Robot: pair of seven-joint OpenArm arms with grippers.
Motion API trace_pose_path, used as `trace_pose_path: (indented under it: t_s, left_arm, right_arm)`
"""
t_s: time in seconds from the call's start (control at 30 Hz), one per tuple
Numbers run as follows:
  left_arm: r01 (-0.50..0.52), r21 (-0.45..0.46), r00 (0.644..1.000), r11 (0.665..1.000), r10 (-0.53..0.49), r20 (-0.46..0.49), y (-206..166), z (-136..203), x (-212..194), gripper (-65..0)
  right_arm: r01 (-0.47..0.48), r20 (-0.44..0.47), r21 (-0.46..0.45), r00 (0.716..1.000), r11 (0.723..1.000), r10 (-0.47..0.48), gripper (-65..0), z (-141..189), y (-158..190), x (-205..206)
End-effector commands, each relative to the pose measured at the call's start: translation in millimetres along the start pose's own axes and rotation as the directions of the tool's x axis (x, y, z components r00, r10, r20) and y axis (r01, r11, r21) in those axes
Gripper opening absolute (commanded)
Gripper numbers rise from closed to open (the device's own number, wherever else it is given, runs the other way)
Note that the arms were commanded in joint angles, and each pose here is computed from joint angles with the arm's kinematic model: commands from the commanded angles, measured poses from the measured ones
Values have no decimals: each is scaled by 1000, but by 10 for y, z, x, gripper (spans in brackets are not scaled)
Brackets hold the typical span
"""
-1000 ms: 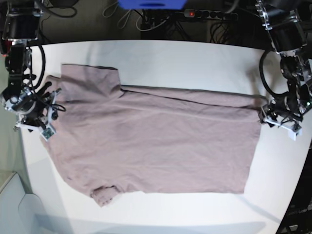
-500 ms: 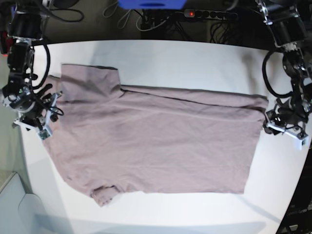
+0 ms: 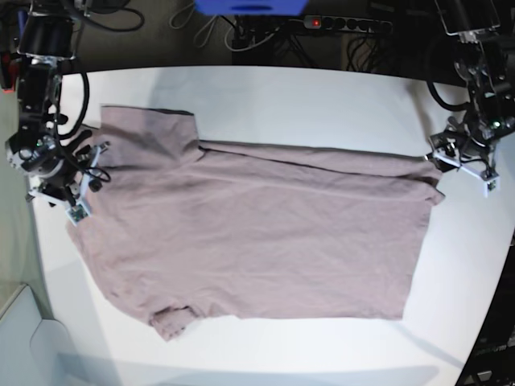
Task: Layout the t-shirt on the table in an organized manner, then fold the t-shirt properly
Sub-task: 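Open both grippers and release the folded edge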
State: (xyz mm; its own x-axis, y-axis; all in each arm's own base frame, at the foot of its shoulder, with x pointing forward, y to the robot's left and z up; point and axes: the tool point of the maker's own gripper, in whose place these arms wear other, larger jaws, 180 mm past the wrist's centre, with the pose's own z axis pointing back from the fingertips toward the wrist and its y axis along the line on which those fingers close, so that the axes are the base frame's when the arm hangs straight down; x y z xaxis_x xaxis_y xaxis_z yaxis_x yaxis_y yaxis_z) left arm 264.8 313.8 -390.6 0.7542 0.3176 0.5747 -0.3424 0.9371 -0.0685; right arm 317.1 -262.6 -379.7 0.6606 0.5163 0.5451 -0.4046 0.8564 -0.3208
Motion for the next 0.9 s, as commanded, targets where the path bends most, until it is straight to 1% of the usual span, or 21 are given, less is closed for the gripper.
trace_pose_path:
  t_s: [0.0, 0.87]
  left_arm:
    - [14, 7, 998, 1000, -14, 55, 25, 61, 174, -297]
    - [13, 14, 999, 1000, -13, 51, 48, 36, 169, -295]
  right_arm:
    - [5, 47, -25, 999, 1000, -4, -365, 40, -91, 142]
    - [14, 32, -9, 999, 1000, -13, -365, 14, -23, 73]
